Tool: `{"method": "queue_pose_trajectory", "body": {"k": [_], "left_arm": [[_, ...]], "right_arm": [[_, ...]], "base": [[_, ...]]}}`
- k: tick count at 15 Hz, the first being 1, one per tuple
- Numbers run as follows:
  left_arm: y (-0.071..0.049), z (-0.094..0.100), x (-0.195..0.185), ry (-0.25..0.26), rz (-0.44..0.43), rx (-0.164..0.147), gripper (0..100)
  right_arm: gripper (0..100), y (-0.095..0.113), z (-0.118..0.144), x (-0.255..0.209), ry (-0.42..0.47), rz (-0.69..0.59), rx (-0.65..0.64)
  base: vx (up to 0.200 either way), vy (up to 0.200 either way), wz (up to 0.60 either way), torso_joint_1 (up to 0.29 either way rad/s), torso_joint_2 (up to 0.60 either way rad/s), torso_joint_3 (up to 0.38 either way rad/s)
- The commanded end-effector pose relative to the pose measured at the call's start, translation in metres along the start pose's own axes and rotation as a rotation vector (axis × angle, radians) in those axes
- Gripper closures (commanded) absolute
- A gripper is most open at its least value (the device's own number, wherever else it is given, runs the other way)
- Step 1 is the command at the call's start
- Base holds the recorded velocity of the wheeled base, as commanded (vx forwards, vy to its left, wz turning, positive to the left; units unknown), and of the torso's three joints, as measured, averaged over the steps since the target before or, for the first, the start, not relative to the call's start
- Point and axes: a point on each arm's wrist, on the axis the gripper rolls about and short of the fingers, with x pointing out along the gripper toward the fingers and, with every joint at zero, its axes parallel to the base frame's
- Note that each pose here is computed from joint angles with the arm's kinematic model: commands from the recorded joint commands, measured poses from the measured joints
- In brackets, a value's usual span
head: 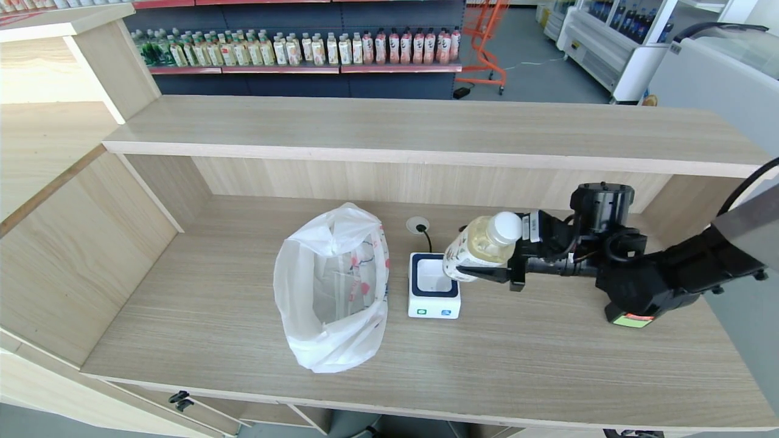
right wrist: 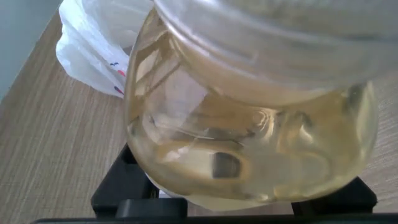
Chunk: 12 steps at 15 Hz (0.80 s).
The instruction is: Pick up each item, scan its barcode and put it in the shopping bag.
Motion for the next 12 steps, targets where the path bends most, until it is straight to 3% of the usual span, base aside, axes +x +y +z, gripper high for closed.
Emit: {"method": "queue_pose_trajectory", "body": {"k": [1, 4, 6, 10, 12], "left_arm": [[0.000, 0.000, 0.000, 0.000, 0.000, 0.000, 0], [0.000, 0.000, 0.000, 0.000, 0.001, 0.000, 0], [0.000, 0.000, 0.000, 0.000, 0.001, 0.000, 0], [0.000, 0.000, 0.000, 0.002, 0.000, 0.000, 0], [0.000, 0.000, 0.000, 0.000, 0.001, 0.001, 0]], "right_arm": [[100, 0.009, 0.080, -0.053, -0.011, -0.092, 0.192], [100, 0.037, 0.118, -0.082, 0.012, -0.213, 0.529], [100, 0.049, 0.121, -0.089, 0.051, -0.305, 0.635], [100, 0.052, 0.134, -0.098, 0.074, -0.492, 0.725], [100, 0.062, 0.135, -0.102, 0.088, -0.507, 0.745]], "base": [[0.000, 0.000, 0.00, 0.000, 0.00, 0.000], [0.000, 0.000, 0.00, 0.000, 0.00, 0.000], [0.000, 0.000, 0.00, 0.000, 0.00, 0.000], [0.000, 0.000, 0.00, 0.000, 0.00, 0.000], [0.000, 0.000, 0.00, 0.000, 0.00, 0.000]]}}
